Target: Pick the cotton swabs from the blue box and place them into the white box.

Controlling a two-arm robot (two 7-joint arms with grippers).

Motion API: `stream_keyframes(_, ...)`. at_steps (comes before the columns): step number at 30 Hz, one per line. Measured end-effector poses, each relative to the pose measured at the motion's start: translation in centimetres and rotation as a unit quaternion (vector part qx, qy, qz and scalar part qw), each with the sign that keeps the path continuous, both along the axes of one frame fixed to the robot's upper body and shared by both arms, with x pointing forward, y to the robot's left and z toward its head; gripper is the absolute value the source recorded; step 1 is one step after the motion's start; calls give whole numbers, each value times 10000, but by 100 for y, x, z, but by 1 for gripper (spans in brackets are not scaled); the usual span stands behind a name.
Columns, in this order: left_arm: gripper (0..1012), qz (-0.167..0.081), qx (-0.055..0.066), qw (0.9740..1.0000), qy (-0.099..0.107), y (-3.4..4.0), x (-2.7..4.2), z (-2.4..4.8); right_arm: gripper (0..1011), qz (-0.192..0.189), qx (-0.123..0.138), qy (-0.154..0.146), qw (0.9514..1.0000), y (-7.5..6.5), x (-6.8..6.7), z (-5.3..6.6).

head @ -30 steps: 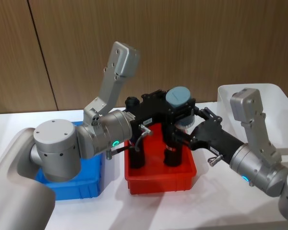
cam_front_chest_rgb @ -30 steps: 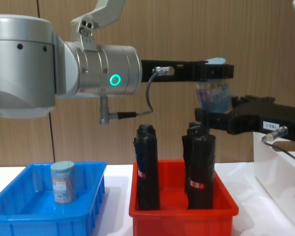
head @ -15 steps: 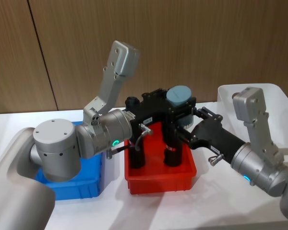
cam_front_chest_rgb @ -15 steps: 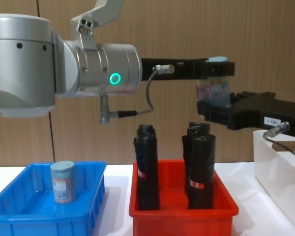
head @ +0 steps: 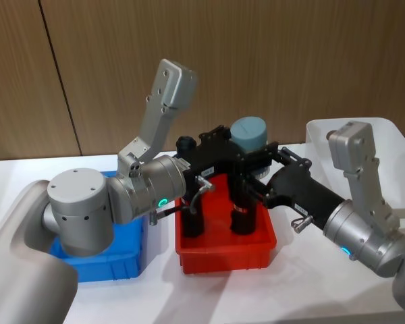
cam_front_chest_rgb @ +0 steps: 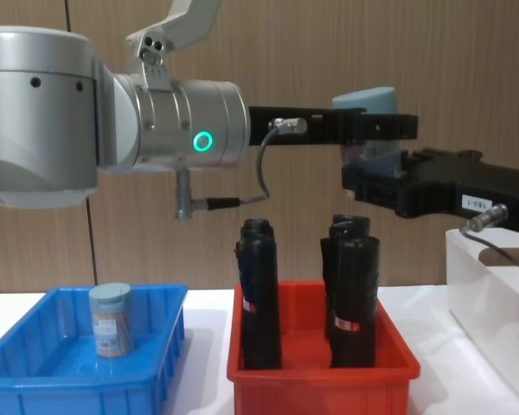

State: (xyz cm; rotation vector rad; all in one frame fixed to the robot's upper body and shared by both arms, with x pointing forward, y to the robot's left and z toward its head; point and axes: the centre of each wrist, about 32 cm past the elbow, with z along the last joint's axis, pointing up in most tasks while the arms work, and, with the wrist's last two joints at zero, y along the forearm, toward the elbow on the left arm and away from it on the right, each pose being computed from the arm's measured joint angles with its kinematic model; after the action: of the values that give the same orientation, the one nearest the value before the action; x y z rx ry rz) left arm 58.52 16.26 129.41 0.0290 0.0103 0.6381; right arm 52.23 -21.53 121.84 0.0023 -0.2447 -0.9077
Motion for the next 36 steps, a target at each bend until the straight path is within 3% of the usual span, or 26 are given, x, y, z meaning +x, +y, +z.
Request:
stream_keyframes(5, 1003, 0, -4, 10000, 0, 0, 0, 1, 639, -6, 1, -10, 10000, 7, -3, 0)
stream_keyframes(23, 1004, -2, -15, 10000, -6, 1, 1, 3, 639, -52, 4, 15, 10000, 34, 9, -33)
stream_keyframes(36, 1004, -3, -16, 10000, -8, 1, 1, 3, 639, -252, -2, 259, 9993, -4, 54, -203)
